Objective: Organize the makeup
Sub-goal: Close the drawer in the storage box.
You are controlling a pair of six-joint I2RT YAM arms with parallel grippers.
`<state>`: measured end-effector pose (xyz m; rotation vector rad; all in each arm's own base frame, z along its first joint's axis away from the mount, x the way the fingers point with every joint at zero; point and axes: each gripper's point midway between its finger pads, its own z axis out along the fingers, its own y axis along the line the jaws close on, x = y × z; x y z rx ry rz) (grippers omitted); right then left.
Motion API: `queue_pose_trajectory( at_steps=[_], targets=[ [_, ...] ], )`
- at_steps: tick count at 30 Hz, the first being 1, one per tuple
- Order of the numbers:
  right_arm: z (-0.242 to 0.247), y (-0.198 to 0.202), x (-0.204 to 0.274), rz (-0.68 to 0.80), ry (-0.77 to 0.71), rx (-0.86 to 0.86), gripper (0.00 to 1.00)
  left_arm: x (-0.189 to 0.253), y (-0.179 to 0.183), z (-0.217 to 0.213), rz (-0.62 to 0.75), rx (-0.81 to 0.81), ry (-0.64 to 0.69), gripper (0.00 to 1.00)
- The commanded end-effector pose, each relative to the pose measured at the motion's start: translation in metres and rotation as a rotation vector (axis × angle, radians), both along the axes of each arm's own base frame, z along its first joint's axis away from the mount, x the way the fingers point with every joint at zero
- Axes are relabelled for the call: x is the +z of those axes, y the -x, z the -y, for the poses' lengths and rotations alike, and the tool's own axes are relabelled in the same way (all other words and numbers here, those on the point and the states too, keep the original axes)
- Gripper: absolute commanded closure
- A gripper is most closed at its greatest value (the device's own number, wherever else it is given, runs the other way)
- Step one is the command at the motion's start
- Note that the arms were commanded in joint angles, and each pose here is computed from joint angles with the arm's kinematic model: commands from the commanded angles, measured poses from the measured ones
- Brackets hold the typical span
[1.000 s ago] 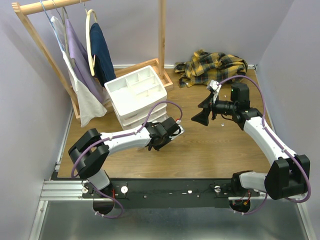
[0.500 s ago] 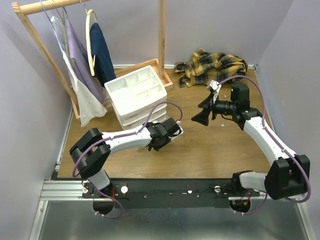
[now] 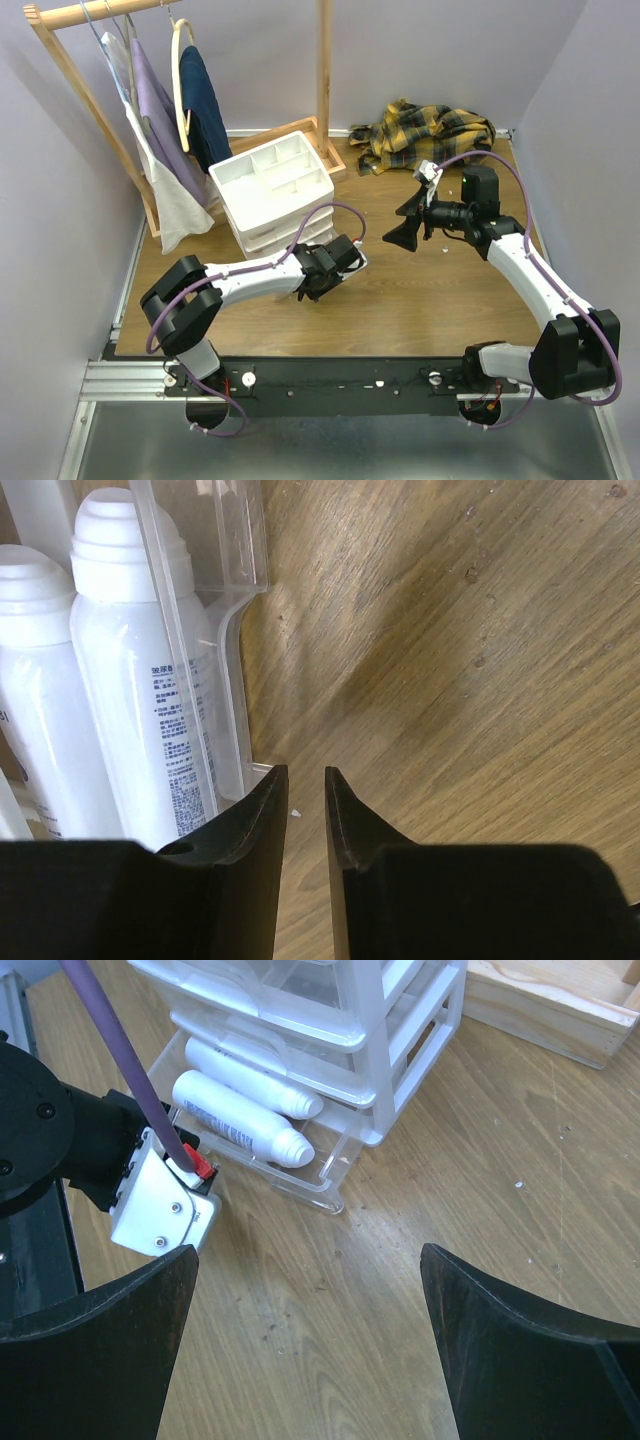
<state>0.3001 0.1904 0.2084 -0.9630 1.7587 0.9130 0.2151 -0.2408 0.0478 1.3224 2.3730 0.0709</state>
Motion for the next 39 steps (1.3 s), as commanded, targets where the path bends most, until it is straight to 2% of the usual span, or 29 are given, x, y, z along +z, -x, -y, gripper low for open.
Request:
queue_pose_trajectory(
  at_steps=[1, 13, 15, 19, 20, 22, 24, 27, 34, 35, 39],
  targets=[
    [-0.002, -0.003, 0.017, 0.047, -0.007, 0.010, 0.00, 0.003, -0.006, 0.003, 0.028, -0.010, -0.017, 0.71],
    [-0.002, -0.002, 0.019, 0.050, -0.013, 0.014, 0.00, 0.003, -0.015, 0.002, 0.063, -0.007, -0.042, 0.71],
    [-0.003, -0.001, 0.020, 0.050, -0.015, 0.014, 0.00, 0.004, -0.018, 0.000, 0.085, -0.002, -0.054, 0.68],
    [-0.003, 0.001, 0.023, 0.055, -0.019, 0.021, 0.00, 0.008, -0.027, -0.003, 0.134, 0.018, -0.078, 0.54],
    [-0.003, 0.001, 0.024, 0.060, -0.019, 0.018, 0.00, 0.009, -0.030, -0.004, 0.147, 0.022, -0.079, 0.47],
    [-0.003, 0.001, 0.025, 0.063, -0.020, 0.019, 0.00, 0.010, -0.036, -0.009, 0.175, 0.038, -0.102, 0.40],
    [-0.003, 0.002, 0.026, 0.064, -0.022, 0.022, 0.00, 0.012, -0.044, -0.014, 0.214, 0.067, -0.118, 0.26],
    [-0.003, 0.003, 0.027, 0.067, -0.025, 0.025, 0.00, 0.012, -0.054, -0.023, 0.250, 0.112, -0.147, 0.13],
    [-0.004, 0.006, 0.032, 0.079, -0.030, 0.030, 0.00, 0.016, -0.069, -0.029, 0.252, 0.175, -0.122, 0.10],
    [-0.004, 0.006, 0.033, 0.083, -0.030, 0.032, 0.00, 0.018, -0.071, -0.031, 0.257, 0.186, -0.118, 0.07],
    [-0.003, 0.006, 0.033, 0.086, -0.030, 0.029, 0.00, 0.020, -0.074, -0.033, 0.269, 0.188, -0.115, 0.06]
  ],
)
